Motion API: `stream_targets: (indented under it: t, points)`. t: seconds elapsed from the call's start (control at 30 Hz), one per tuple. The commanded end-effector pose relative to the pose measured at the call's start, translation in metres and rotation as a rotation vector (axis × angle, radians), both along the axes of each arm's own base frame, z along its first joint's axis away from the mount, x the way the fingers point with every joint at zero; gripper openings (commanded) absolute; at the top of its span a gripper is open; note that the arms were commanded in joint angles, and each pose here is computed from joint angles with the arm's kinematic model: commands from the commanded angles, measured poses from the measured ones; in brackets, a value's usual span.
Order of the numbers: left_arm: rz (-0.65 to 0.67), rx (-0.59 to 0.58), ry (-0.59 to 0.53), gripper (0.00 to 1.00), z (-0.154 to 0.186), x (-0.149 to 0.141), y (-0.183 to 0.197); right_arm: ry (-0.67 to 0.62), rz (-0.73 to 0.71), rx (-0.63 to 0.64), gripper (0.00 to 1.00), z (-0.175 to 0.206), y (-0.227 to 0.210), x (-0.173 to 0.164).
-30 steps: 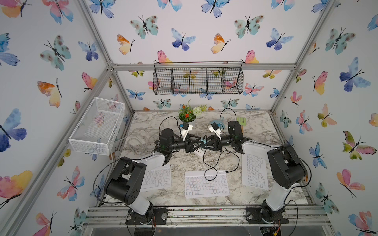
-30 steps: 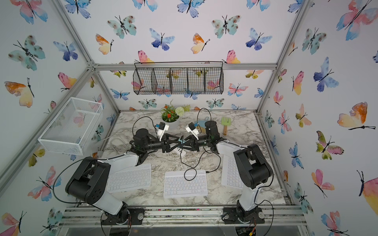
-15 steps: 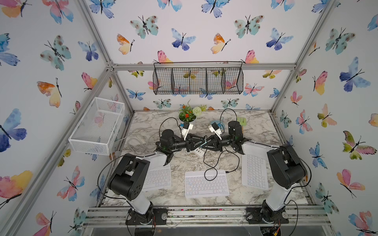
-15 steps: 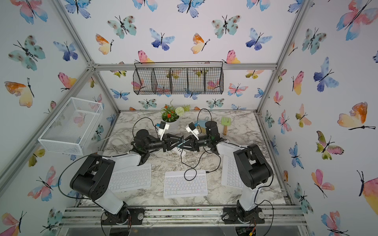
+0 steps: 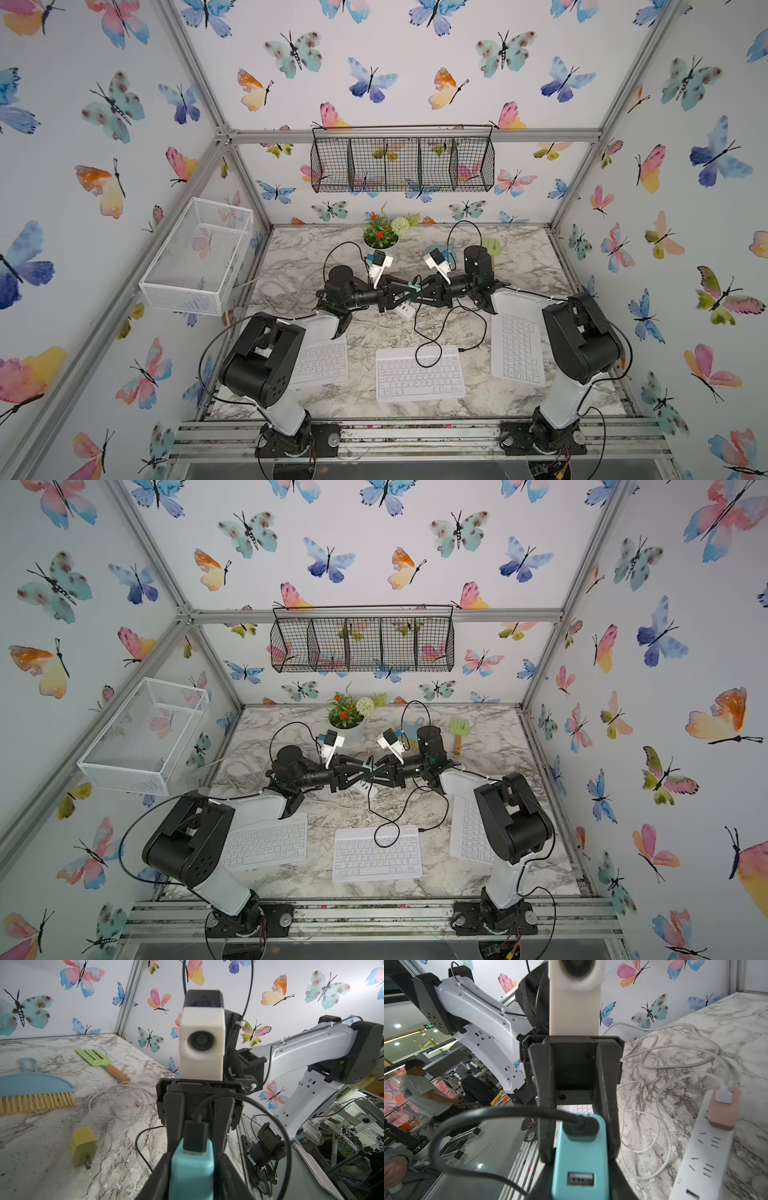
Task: Unplug the wireless keyboard
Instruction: Remove the power cord from the plug.
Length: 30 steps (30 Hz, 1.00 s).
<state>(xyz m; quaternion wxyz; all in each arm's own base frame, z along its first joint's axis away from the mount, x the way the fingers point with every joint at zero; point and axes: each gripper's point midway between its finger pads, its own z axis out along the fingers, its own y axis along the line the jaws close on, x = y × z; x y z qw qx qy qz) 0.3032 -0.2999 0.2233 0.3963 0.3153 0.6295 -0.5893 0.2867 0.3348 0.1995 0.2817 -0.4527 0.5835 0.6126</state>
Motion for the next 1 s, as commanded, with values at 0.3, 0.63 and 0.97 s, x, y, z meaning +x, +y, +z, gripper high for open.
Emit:
stream_targets:
  t: [0.3, 0.63, 0.97]
  points:
    - [-0.045, 0.003, 0.015, 0.09, -0.001, -0.004, -0.004, -0.039, -0.007, -0.019, 0.28, -0.010, -0.001, -0.001]
    - [0.026, 0.038, 0.042, 0.00, -0.013, 0.009, 0.001, -0.072, -0.125, -0.114, 0.52, -0.020, -0.006, 0.009]
    - [0.235, 0.226, 0.059, 0.00, -0.045, 0.046, 0.013, -0.066, -0.338, -0.262, 0.54, -0.037, -0.022, 0.037]
